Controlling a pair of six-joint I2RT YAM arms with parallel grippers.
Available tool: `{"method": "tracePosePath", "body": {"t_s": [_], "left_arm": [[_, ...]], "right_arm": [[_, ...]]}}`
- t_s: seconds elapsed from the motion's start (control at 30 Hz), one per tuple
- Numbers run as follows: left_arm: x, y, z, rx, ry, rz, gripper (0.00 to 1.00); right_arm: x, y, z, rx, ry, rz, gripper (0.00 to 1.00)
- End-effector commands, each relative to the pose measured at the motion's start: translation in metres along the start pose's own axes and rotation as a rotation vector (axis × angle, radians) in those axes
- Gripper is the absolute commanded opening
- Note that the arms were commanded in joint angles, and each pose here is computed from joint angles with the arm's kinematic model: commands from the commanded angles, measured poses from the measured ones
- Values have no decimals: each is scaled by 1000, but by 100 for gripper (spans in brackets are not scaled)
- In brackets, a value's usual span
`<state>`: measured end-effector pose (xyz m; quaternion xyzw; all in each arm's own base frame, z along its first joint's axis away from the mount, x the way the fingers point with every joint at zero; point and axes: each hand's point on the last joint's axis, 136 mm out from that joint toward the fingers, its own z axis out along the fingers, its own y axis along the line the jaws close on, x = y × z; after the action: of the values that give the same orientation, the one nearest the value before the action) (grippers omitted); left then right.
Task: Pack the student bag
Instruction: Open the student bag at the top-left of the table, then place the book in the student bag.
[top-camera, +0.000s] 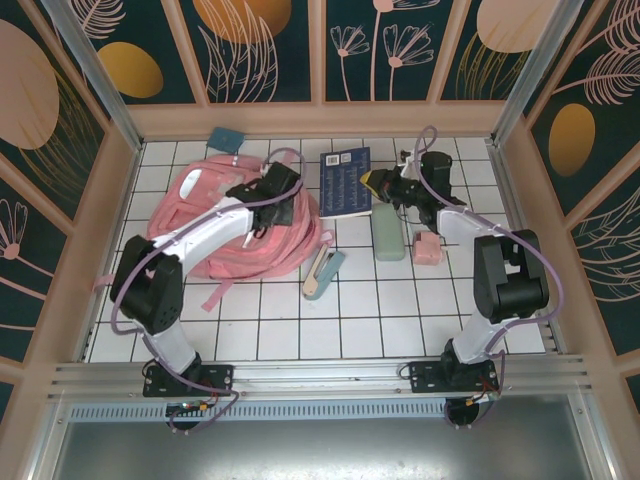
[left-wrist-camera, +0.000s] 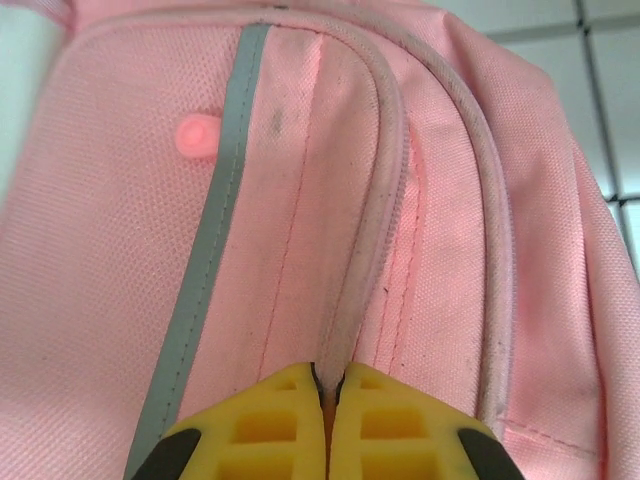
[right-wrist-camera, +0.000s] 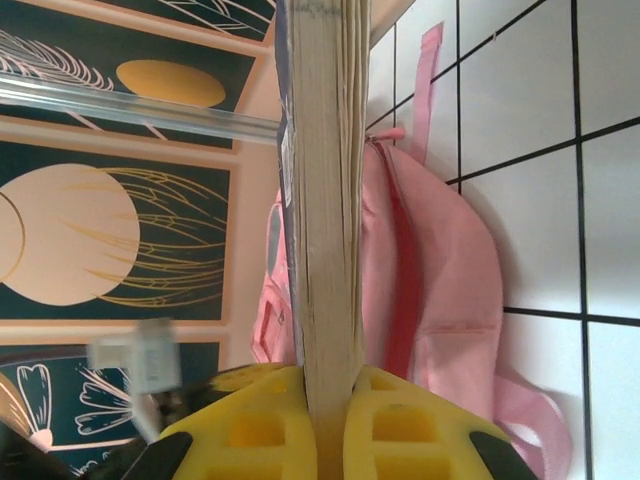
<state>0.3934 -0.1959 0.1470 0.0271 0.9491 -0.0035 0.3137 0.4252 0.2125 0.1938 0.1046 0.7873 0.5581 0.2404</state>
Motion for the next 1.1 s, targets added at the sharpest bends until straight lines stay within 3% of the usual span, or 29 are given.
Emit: {"method": "tracePosePath", "body": {"t_s": [0.0,0.2,0.43,0.77,1.07], "left_arm": [[-69,7,-68,57,-214,-102,0],[-106,21,-117,195,-309,-204,0],[-131,32,-155,331,-415,-292,0],[-129,27,-147,375,-385,-339,0],[-126,24,-144,399,-378,-353,0]], "right_arm": [[1,21,4,-74,-26,-38,0],[15,31,22,-135,-19,-10,0],[50,55,71,-196,7,20,0],[97,64,167,-177,32,87,0],[128,45,241,-83,67,130,0]]}}
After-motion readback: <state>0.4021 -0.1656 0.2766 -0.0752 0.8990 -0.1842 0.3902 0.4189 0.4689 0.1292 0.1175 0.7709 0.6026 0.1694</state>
